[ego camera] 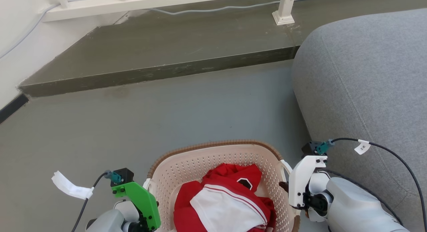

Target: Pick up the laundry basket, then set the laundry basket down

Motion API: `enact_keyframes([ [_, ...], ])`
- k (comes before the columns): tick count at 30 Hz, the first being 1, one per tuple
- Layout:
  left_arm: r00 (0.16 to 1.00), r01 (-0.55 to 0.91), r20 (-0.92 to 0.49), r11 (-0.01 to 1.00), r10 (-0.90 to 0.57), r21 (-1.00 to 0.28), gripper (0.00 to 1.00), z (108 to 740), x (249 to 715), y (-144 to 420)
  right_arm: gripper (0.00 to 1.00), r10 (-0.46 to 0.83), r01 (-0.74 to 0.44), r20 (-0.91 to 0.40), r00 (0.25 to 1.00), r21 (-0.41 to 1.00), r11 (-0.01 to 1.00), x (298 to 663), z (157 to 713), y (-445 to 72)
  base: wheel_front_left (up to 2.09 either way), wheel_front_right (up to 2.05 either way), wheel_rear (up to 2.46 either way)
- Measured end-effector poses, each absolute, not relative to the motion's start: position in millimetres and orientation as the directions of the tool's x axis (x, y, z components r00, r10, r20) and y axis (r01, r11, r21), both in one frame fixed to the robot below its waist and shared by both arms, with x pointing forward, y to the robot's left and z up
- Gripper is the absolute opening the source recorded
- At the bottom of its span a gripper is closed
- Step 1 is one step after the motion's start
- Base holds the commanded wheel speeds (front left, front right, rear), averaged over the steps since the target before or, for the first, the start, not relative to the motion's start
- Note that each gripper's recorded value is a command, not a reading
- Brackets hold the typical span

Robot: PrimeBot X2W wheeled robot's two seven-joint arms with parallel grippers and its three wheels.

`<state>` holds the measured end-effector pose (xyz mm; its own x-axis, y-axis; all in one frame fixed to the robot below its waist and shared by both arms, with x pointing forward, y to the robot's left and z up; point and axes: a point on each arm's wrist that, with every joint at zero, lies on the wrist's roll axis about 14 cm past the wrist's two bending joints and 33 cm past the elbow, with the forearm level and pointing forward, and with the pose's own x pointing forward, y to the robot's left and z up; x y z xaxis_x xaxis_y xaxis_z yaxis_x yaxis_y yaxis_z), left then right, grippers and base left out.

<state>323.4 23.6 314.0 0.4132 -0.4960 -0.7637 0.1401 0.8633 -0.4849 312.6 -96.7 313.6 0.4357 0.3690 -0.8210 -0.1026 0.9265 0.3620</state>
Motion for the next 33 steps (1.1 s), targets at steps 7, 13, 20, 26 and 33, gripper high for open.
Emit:
enact_keyframes([
  [7, 0.404, 0.144, -0.769, 0.864, -0.496, -0.482, 0.00, 314.0, 321.3, 23.5, 0.00, 0.371, -0.106, -0.824, 0.429, 0.362, 0.926, 310.7, 314.3, -96.9, 0.00, 0.00, 0.00],
  [13, 0.400, 0.147, -0.771, 0.865, -0.496, -0.481, 0.00, 313.5, 320.4, 22.8, 0.00, 0.371, -0.103, -0.826, 0.424, 0.364, 0.926, 309.5, 314.1, -97.7, 0.00, 0.00, 0.00],
  [20, 0.394, 0.142, -0.772, 0.863, -0.499, -0.485, 0.00, 312.1, 320.0, 21.8, 0.00, 0.372, -0.100, -0.829, 0.418, 0.365, 0.926, 308.3, 312.4, -98.4, 0.00, 0.00, 0.00],
  [26, 0.388, 0.138, -0.773, 0.861, -0.501, -0.489, 0.00, 310.6, 319.5, 21.0, 0.00, 0.372, -0.097, -0.831, 0.414, 0.366, 0.925, 308.0, 311.0, -99.4, 0.00, 0.00, 0.00],
  [33, 0.383, 0.134, -0.775, 0.860, -0.503, -0.492, 0.00, 308.4, 322.5, 20.1, 0.00, 0.373, -0.101, -0.833, 0.409, 0.365, 0.926, 311.7, 309.6, -100.0, 0.00, 0.00, 0.00],
])
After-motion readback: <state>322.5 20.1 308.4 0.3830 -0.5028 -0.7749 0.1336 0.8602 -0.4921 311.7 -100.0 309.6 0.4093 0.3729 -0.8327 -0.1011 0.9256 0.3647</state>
